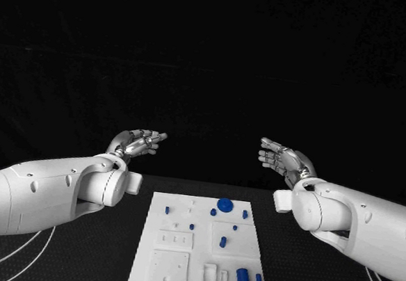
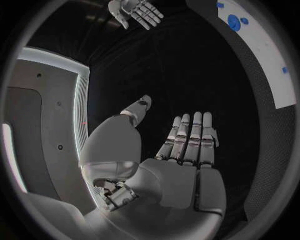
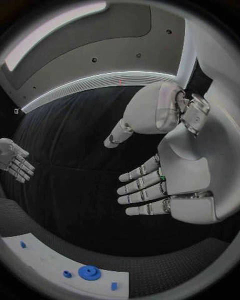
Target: Assemble the parts on the task board
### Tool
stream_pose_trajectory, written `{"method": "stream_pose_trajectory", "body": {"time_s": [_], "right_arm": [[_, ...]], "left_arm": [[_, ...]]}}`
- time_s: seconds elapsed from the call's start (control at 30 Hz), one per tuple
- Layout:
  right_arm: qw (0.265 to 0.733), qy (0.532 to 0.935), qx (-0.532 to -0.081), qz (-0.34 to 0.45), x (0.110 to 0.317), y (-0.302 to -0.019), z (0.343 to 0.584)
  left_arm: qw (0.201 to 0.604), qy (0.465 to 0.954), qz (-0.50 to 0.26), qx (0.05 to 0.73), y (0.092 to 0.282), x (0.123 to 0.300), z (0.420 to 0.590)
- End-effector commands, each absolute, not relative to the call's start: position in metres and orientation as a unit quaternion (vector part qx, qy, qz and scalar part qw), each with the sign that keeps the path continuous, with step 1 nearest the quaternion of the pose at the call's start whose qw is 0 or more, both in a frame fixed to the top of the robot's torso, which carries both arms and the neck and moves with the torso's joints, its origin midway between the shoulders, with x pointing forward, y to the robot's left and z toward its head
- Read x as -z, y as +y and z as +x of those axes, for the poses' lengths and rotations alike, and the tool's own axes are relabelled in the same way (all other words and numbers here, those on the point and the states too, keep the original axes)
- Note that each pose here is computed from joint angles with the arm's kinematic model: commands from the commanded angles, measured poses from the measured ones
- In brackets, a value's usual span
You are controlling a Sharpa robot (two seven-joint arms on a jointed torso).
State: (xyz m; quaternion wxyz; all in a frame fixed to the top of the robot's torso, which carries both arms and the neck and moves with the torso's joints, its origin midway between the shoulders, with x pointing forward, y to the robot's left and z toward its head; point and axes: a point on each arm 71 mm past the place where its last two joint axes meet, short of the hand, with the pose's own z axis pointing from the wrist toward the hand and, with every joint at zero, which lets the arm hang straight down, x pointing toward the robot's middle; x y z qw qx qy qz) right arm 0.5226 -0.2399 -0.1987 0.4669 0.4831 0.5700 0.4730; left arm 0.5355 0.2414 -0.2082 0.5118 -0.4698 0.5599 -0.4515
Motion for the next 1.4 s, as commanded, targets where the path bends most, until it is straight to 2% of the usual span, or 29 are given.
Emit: {"method": "stream_pose_trajectory", "body": {"time_s": [0.03, 0.27, 0.3, 0.57, 0.67, 0.9, 1.07, 1.4], "right_arm": [[0.392, 0.629, -0.48, 0.469, 0.202, -0.235, 0.526], [0.381, 0.646, -0.473, 0.462, 0.197, -0.242, 0.532], [0.468, 0.675, -0.436, 0.367, 0.198, -0.245, 0.545], [0.544, 0.711, -0.382, 0.228, 0.199, -0.245, 0.55], [0.569, 0.723, -0.361, 0.154, 0.198, -0.239, 0.551], [0.595, 0.74, -0.312, -0.015, 0.199, -0.216, 0.547], [0.608, 0.737, -0.271, -0.116, 0.2, -0.195, 0.543], [0.628, 0.72, -0.202, -0.214, 0.217, -0.178, 0.535]], "left_arm": [[0.47, 0.594, -0.462, 0.462, 0.236, 0.21, 0.539], [0.47, 0.595, -0.462, 0.461, 0.237, 0.209, 0.539], [0.459, 0.597, -0.462, 0.468, 0.239, 0.212, 0.537], [0.45, 0.598, -0.456, 0.482, 0.238, 0.211, 0.533], [0.44, 0.6, -0.451, 0.493, 0.236, 0.21, 0.53], [0.411, 0.611, -0.429, 0.524, 0.225, 0.207, 0.515], [0.397, 0.612, -0.423, 0.537, 0.219, 0.205, 0.506], [0.382, 0.615, -0.418, 0.549, 0.213, 0.202, 0.495]]}}
